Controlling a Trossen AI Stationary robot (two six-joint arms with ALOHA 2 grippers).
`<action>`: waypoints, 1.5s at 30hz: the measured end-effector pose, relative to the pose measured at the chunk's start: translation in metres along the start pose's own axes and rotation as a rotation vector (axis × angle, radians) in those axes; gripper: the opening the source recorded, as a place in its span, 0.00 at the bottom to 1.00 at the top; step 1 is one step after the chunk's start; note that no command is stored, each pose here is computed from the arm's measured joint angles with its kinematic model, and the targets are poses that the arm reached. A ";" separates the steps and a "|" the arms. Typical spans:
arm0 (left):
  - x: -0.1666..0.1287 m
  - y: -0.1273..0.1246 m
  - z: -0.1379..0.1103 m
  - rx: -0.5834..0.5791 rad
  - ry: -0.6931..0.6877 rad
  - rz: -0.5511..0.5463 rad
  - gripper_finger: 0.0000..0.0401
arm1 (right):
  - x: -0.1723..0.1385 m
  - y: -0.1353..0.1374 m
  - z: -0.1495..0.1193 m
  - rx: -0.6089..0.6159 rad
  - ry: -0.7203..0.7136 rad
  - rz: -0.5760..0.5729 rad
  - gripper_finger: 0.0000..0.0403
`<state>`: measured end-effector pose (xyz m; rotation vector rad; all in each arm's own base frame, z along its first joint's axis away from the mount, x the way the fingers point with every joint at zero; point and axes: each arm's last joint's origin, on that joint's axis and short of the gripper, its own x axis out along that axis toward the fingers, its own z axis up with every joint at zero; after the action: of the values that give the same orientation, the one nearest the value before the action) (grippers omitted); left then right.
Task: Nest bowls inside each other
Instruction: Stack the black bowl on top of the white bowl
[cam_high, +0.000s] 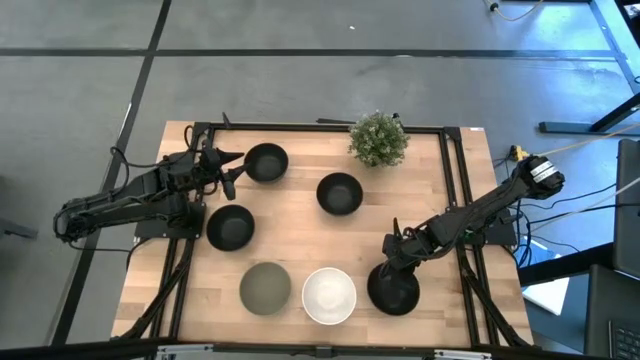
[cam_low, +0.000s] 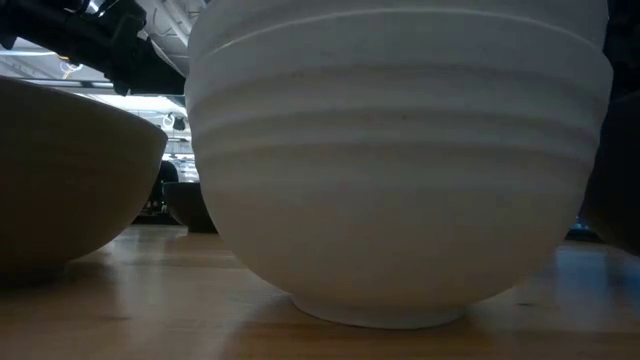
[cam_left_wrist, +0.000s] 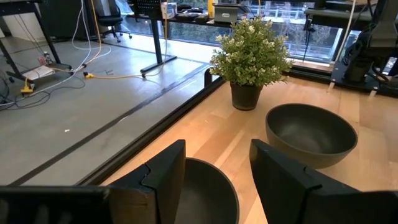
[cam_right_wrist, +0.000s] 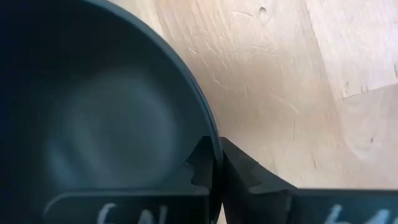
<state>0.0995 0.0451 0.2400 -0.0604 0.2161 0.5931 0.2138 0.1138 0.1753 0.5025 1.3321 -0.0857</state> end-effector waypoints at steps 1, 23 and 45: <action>0.000 0.000 0.000 0.000 0.000 0.000 0.43 | 0.000 0.000 0.001 0.006 0.000 0.001 0.03; 0.000 0.000 0.000 -0.005 0.000 0.000 0.43 | -0.092 0.023 0.079 -0.096 -0.196 0.093 0.02; 0.000 0.000 -0.003 0.002 0.026 0.000 0.43 | -0.029 0.072 0.168 -0.327 -0.084 0.042 0.02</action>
<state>0.0989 0.0448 0.2375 -0.0664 0.2418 0.5929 0.3836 0.1053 0.2488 0.2470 1.2235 0.1430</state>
